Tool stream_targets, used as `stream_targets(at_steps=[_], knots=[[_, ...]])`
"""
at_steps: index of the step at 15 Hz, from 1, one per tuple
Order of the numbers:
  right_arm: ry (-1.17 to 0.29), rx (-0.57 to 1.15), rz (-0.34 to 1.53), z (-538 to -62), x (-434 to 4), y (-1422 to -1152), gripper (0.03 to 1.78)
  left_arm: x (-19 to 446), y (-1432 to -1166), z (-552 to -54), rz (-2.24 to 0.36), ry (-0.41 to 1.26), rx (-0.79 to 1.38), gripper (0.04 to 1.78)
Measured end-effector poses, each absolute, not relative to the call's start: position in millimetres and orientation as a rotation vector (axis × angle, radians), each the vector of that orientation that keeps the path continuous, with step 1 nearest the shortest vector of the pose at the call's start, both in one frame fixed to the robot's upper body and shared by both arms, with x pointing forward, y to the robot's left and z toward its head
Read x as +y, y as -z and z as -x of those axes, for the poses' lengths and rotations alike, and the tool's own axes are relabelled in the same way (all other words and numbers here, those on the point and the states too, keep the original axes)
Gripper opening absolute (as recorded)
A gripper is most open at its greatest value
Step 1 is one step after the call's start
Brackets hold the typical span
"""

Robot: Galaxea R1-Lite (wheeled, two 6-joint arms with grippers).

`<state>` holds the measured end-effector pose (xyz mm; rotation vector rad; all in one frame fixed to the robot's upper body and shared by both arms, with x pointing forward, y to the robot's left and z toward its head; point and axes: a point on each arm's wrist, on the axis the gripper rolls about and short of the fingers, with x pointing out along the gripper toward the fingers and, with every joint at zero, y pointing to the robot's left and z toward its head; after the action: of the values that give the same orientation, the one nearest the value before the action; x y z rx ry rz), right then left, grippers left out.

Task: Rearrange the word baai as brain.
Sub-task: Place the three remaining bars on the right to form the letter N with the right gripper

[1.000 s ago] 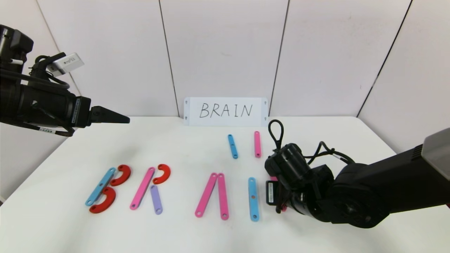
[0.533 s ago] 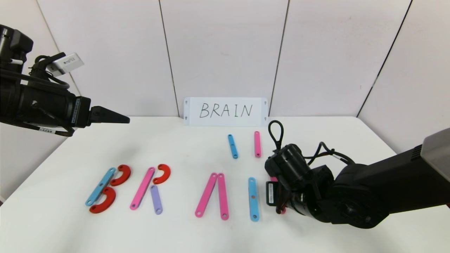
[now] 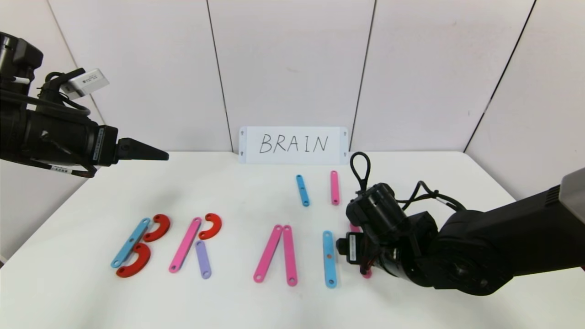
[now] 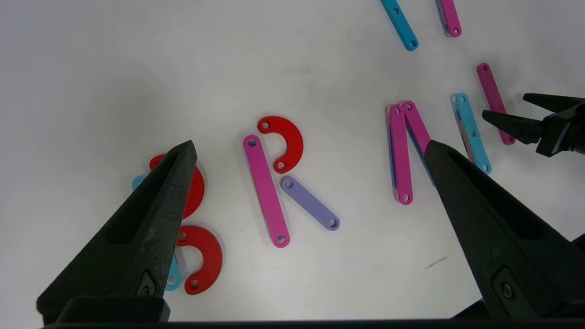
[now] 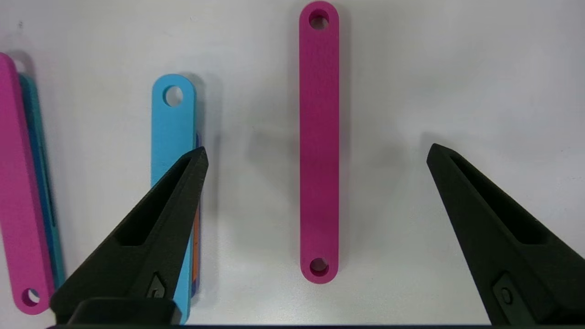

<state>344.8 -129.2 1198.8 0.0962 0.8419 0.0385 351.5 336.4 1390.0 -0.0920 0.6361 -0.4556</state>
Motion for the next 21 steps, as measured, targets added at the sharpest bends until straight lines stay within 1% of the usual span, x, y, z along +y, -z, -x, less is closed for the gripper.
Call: stream_targets(at_steps=[2, 4, 6, 9, 12, 14, 17, 21], knots=[[-0.051, 0.822, -0.106, -347.0, -128.0, -1207.8, 1.73, 336.4, -1390.0, -351.5, 0.092, 0.456, 0.636, 1.74], [-0.078, 0.781, -0.104, -354.1, -126.6, -1223.9, 1.73, 336.4, -1390.2, -351.3, 0.092, 0.456, 0.635, 1.74], [-0.123, 0.732, -0.063, -364.3, -125.9, -1240.5, 1.73, 336.4, -1390.9, -350.4, 0.091, 0.456, 0.632, 1.74], [-0.182, 0.669, 0.013, -383.3, -123.3, -1260.4, 1.73, 336.5, -1391.6, -349.8, 0.09, 0.455, 0.63, 1.74], [-0.23, 0.626, 0.018, -407.0, -116.2, -1272.7, 1.73, 336.5, -1391.9, -349.6, 0.091, 0.454, 0.629, 1.74], [-0.271, 0.604, 0.018, -423.3, -109.6, -1276.1, 1.73, 336.5, -1391.9, -349.6, 0.091, 0.455, 0.628, 1.74], [-0.318, 0.603, 0.029, -447.7, -99.7, -1273.5, 1.73, 336.6, -1391.3, -350.3, 0.091, 0.455, 0.63, 1.74], [-0.345, 0.621, 0.055, -477.2, -85.7, -1256.4, 1.73, 336.6, -1390.8, -351.1, 0.092, 0.454, 0.632, 1.74]])
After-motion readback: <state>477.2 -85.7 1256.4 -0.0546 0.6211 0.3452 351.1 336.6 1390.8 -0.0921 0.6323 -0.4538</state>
